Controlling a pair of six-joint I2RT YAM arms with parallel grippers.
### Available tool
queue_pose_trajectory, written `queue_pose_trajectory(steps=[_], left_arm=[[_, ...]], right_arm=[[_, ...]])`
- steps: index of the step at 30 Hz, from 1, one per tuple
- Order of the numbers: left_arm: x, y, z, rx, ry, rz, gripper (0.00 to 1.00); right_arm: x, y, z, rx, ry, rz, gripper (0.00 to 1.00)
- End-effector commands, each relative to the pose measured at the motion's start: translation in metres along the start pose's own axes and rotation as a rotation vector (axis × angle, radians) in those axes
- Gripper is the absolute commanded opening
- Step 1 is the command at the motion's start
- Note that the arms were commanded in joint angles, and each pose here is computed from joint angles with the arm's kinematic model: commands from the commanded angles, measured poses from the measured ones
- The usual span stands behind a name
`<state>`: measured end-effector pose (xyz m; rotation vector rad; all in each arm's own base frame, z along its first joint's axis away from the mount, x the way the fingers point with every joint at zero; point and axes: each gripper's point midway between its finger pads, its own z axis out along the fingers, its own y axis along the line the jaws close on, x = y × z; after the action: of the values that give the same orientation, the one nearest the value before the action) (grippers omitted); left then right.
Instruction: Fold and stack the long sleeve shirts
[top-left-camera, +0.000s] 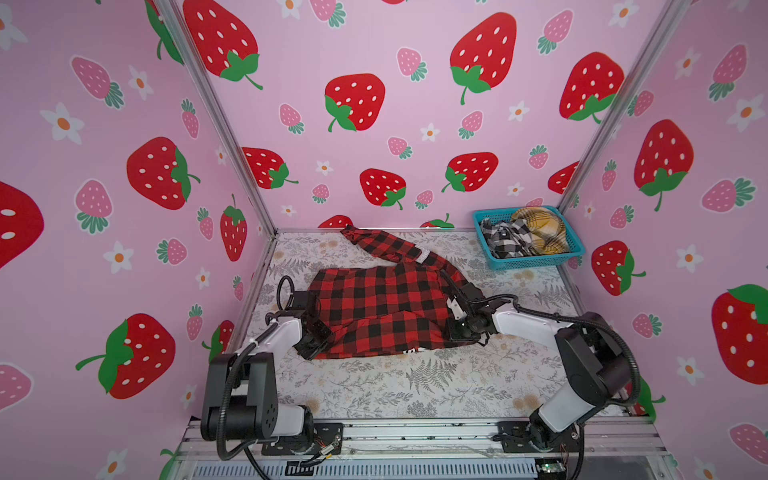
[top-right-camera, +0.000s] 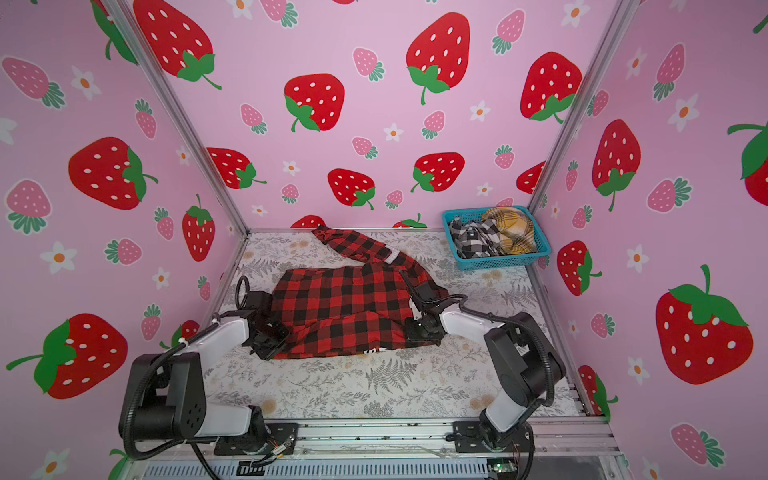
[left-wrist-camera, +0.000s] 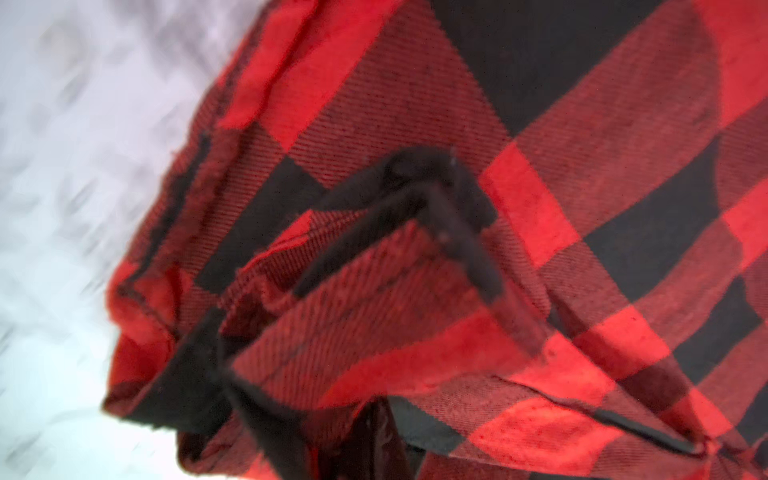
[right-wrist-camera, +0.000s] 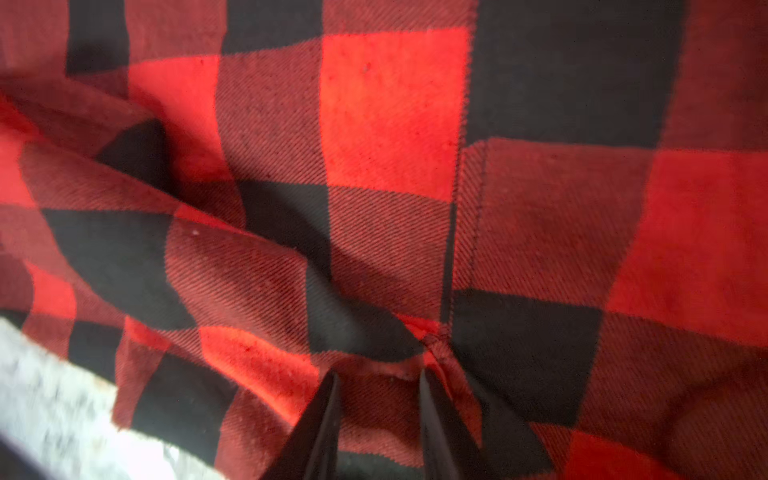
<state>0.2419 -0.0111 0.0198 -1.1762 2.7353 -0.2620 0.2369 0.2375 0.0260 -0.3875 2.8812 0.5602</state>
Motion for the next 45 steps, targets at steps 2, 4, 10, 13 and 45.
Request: queue_pose_trajectory(steps=[2, 4, 10, 13, 45], left_arm=[[0.021, 0.018, -0.011, -0.022, 0.038, -0.013, 0.0], [0.018, 0.01, -0.021, 0.011, 0.023, -0.005, 0.05], [-0.049, -0.06, -0.093, 0.189, -0.207, 0.104, 0.54], [-0.093, -0.1, -0.104, 0.2, -0.235, 0.163, 0.61], [-0.19, -0.17, 0.015, 0.125, 0.006, 0.141, 0.1]], right_arm=[[0.05, 0.013, -0.007, -0.039, 0.121, 0.008, 0.36], [0.052, 0.012, -0.014, -0.003, 0.114, -0.005, 0.36], [-0.039, 0.013, -0.065, 0.192, -0.186, -0.046, 0.49], [-0.093, 0.022, -0.079, 0.234, -0.337, -0.05, 0.63], [-0.183, -0.027, -0.051, 0.338, -0.405, 0.1, 0.65]])
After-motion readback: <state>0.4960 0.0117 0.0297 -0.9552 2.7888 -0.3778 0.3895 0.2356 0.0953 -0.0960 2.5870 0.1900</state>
